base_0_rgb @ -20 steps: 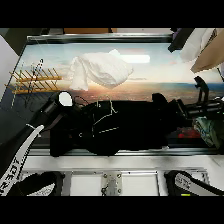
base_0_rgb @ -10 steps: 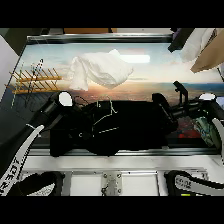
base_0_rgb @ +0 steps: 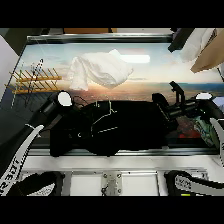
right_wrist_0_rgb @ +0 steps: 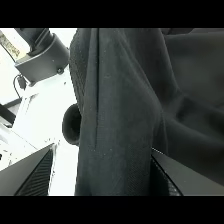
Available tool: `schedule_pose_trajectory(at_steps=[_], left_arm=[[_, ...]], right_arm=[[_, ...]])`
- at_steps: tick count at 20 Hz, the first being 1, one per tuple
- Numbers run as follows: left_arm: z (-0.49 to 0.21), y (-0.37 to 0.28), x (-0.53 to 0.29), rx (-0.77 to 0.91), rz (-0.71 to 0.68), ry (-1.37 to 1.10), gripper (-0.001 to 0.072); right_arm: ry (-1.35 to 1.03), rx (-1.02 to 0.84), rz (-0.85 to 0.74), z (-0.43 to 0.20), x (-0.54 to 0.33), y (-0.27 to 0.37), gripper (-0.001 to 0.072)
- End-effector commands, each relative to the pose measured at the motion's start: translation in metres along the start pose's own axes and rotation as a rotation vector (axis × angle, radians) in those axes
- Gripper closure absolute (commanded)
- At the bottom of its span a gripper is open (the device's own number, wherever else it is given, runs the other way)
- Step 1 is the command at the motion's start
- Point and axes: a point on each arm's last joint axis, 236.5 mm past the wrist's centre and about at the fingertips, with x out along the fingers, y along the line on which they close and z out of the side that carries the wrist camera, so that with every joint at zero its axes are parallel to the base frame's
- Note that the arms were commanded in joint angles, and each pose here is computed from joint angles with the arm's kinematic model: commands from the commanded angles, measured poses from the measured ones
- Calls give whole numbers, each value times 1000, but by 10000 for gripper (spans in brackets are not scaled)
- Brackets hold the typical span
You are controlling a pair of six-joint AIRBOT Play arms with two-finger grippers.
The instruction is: Fold the clothes and pants, and hang the long-sleeved shirts on hangers.
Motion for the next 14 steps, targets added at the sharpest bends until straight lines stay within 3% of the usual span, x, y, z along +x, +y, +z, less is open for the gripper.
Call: schedule_pose_trajectory(at_steps=[1,10,11,12,13,14], left_arm=[[2,0,0,-1,-1,-6,693],[2,0,0,-1,-1,-5,693],[2,0,0,-1,-1,-5,692],[1,0,0,-1,0,-5,692],[2,0,0,-1,-1,-5,692],[2,0,0,-1,-1,-5,692]], right_arm=[[-15,-3,6,4,1,1,102],[-14,-3,3,3,1,0,105],[-14,-4,3,3,1,0,144],[-14,-4,4,3,1,1,306],[-14,-4,4,3,1,1,582],[-15,-5,3,4,1,0,683]])
